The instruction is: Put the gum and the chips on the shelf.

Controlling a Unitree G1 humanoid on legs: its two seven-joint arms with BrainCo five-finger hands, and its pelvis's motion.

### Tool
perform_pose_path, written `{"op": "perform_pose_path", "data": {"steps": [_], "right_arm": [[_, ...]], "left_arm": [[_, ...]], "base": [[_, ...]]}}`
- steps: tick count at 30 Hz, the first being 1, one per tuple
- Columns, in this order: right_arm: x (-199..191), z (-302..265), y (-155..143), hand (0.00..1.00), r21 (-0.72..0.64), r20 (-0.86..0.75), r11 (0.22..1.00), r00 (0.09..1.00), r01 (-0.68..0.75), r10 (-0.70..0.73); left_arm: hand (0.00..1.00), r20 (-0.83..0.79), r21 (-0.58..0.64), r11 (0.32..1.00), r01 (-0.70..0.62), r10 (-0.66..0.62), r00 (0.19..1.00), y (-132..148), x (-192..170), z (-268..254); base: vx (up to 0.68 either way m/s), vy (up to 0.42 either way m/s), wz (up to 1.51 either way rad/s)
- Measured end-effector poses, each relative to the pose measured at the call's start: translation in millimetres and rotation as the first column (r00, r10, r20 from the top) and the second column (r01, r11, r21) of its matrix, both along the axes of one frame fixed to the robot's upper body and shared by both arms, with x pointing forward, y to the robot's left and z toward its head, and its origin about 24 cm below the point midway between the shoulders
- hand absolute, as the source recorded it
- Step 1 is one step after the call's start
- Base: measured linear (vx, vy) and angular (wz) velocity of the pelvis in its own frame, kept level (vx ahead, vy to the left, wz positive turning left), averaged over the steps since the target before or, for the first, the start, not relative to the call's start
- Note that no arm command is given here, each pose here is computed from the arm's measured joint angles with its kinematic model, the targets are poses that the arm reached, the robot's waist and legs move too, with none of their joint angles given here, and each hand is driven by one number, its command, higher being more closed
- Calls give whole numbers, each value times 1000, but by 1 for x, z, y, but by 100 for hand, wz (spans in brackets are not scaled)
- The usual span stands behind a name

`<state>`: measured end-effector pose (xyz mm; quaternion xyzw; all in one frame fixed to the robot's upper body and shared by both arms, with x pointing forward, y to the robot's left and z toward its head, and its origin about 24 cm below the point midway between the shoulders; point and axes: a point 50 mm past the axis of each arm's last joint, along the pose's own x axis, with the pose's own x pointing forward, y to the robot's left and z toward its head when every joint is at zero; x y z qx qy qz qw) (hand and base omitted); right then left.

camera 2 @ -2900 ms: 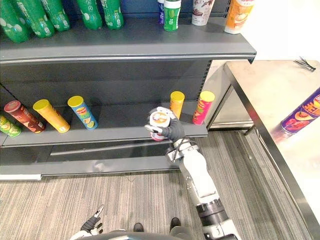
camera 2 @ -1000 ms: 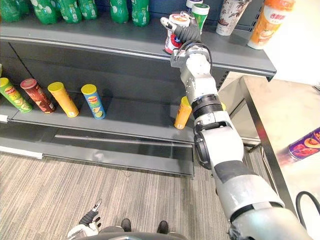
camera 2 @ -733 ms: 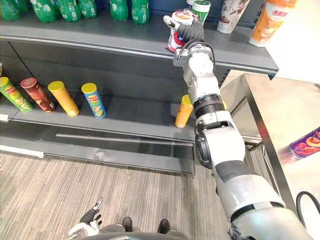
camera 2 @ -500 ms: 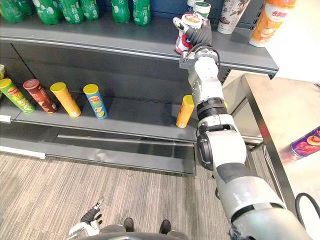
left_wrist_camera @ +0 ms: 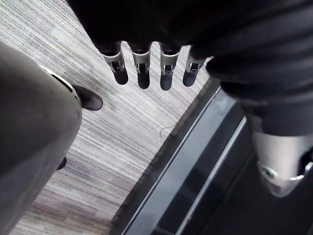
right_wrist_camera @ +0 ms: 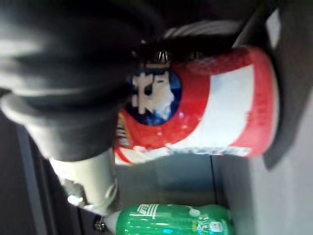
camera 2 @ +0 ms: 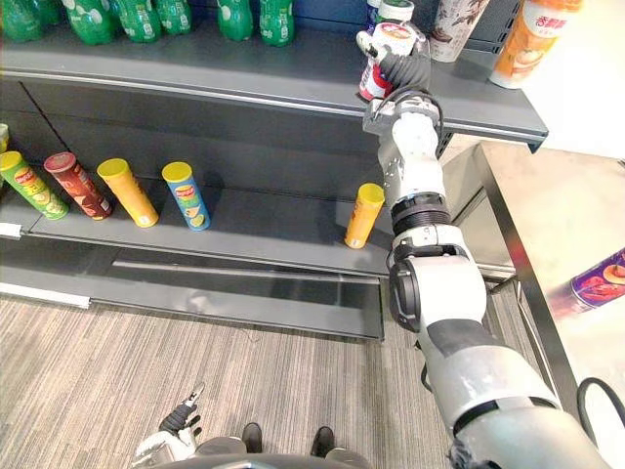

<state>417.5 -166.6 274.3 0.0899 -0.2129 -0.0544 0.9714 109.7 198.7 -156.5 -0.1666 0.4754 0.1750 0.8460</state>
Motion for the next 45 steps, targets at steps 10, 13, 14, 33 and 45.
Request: {"op": "perform_pose_path", "data": {"steps": [10,13,14,33,45], "right_arm": [[0,1,-2,0,-37,2,999,1000,15,-15],[0,1,-3,0,-38,3,999,1000,17,-17],[0,2,-3,0,-38,3,999,1000,18,-18],[-1,5,-11,0,-50,4,998,999,49,-49],[-2,5,-16,0,-37,-5,999,999,35,-35]], "left_arm": [[0,-2,4,1000,13,-13,1000,-1,2,0],[0,-1,4,1000,14,-14,1000,-1,2,0],[0,0,4,1000,14,-14,1000,-1,3,0],[0,2,9,1000,19,-19,1000,0,4,0],[0,-11,12,1000,28,-28,1000,0,3,0]], "base": [[0,0,0],[0,0,0],[0,0,0],[0,0,-2],[-7,-11,-5]]}}
